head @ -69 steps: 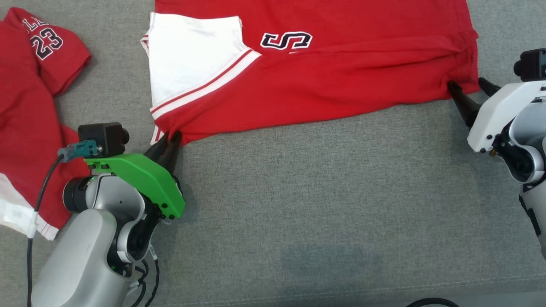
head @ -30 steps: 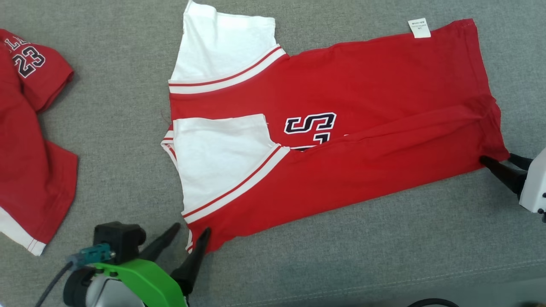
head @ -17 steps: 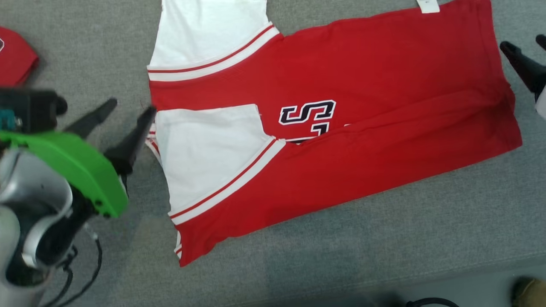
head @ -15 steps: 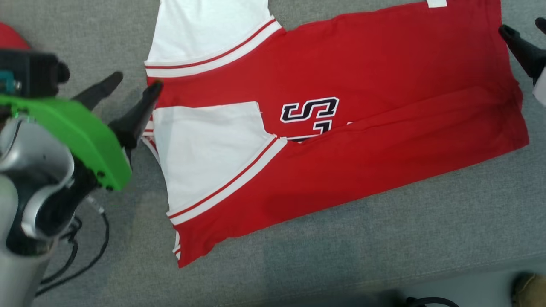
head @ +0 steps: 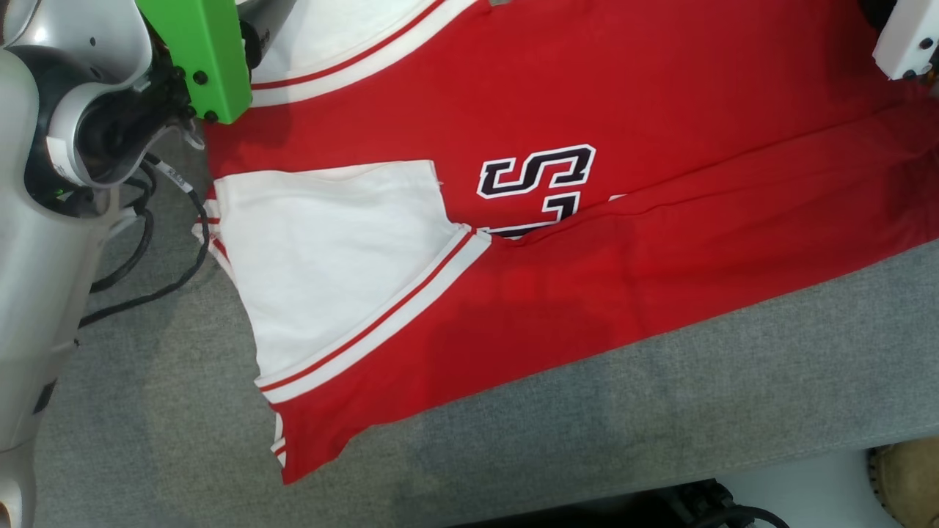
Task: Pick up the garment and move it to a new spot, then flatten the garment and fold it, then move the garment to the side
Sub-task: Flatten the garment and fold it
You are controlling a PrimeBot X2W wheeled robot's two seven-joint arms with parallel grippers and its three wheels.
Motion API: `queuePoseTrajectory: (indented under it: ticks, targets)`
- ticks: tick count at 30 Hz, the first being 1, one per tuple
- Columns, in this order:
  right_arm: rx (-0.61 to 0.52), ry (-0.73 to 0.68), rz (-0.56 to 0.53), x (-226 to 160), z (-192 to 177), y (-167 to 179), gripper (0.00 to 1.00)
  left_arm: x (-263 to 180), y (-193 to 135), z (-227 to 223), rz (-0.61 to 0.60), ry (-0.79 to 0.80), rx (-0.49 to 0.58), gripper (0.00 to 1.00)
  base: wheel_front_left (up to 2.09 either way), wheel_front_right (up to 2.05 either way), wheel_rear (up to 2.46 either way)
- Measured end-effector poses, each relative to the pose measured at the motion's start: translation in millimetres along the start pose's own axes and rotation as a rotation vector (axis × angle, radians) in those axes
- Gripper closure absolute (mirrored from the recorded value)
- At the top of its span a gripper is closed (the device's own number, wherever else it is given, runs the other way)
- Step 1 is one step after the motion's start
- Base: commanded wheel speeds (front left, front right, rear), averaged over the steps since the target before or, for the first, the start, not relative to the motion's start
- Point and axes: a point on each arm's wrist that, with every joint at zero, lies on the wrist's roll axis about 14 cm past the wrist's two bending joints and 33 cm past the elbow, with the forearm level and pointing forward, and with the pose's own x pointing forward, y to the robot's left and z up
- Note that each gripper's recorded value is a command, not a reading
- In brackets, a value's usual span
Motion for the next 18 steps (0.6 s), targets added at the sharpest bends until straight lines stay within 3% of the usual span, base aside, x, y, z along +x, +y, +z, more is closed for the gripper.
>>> queuePoseTrajectory:
  ticks: [8, 13, 14, 15, 16, 17, 18]
  targets:
    - [-0.034, -0.025, -0.017, 5, 5, -7, 0.0, 18, 29, 10, 0.084, 0.011, 0.039, 0.0, 0.0, 0.0, 0.0]
    - [-0.045, -0.027, -0.015, 6, 3, -8, 0.0, 26, 25, 13, 0.065, 0.012, 0.042, 0.0, 0.0, 0.0, 0.0]
    - [-0.048, -0.025, -0.011, 6, 2, -7, 0.0, 28, 21, 13, 0.051, 0.012, 0.038, 0.51, 0.0, 0.0, 0.0]
    - [-0.05, -0.019, -0.006, 6, 1, -6, 0.0, 28, 18, 13, 0.04, 0.007, 0.039, 0.9, 0.0, 0.0, 0.0]
    - [-0.051, -0.017, -0.001, 6, 0, -4, 0.14, 29, 15, 14, 0.028, 0.003, 0.04, 1.0, 0.0, 0.0, 0.0]
    - [-0.053, -0.017, 0.002, 6, 0, -3, 0.57, 30, 11, 13, 0.013, 0.004, 0.041, 1.0, 0.0, 0.0, 0.0]
    - [-0.056, -0.022, 0.005, 5, 1, -2, 0.57, 29, 7, 12, -0.004, 0.01, 0.044, 1.0, 0.0, 0.0, 0.0]
